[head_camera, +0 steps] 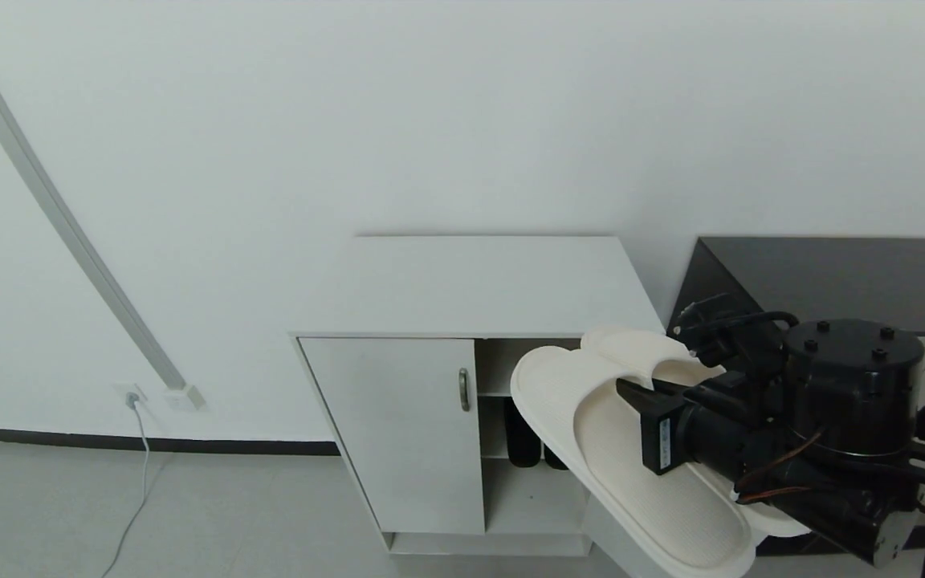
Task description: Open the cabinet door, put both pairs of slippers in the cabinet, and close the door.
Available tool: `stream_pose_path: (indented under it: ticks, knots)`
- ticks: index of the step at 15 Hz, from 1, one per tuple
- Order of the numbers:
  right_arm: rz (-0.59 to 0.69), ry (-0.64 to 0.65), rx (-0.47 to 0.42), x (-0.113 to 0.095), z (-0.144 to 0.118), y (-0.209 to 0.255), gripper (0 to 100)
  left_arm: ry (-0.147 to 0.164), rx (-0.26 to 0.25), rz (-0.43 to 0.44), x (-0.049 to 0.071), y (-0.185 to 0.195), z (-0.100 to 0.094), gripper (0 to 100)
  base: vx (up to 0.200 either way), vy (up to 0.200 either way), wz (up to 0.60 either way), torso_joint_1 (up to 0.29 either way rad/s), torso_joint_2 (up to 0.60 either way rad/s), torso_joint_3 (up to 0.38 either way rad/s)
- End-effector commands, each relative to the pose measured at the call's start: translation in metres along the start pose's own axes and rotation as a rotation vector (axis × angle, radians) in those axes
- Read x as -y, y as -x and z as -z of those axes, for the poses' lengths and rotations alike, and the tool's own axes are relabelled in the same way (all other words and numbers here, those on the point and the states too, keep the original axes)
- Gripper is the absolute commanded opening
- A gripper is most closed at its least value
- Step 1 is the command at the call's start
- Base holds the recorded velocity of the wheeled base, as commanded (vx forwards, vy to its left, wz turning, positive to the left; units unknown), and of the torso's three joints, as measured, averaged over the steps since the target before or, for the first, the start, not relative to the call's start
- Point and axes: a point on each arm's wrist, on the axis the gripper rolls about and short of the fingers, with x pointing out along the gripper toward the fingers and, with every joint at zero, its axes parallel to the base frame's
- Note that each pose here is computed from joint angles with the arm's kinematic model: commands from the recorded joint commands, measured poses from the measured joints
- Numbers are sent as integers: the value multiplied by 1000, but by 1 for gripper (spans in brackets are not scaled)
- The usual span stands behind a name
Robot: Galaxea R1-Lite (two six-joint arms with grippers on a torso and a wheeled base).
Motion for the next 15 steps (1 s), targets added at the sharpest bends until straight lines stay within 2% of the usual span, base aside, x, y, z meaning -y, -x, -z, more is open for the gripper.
stream_pose_path:
  ticks: [1, 11, 15]
  knots:
    - [3, 0, -3, 1, 1, 0, 0, 1, -1, -2, 0, 0, 0, 0, 0, 0, 0, 0, 0, 0]
    - [-22, 3, -7, -4, 2, 1, 0, 14, -1, -2, 0, 0, 0, 0, 0, 0, 0, 0, 0, 0]
    - [-61, 12, -13, -13, 4, 4, 0, 14, -1, -2, 0, 0, 0, 0, 0, 0, 0, 0, 0, 0]
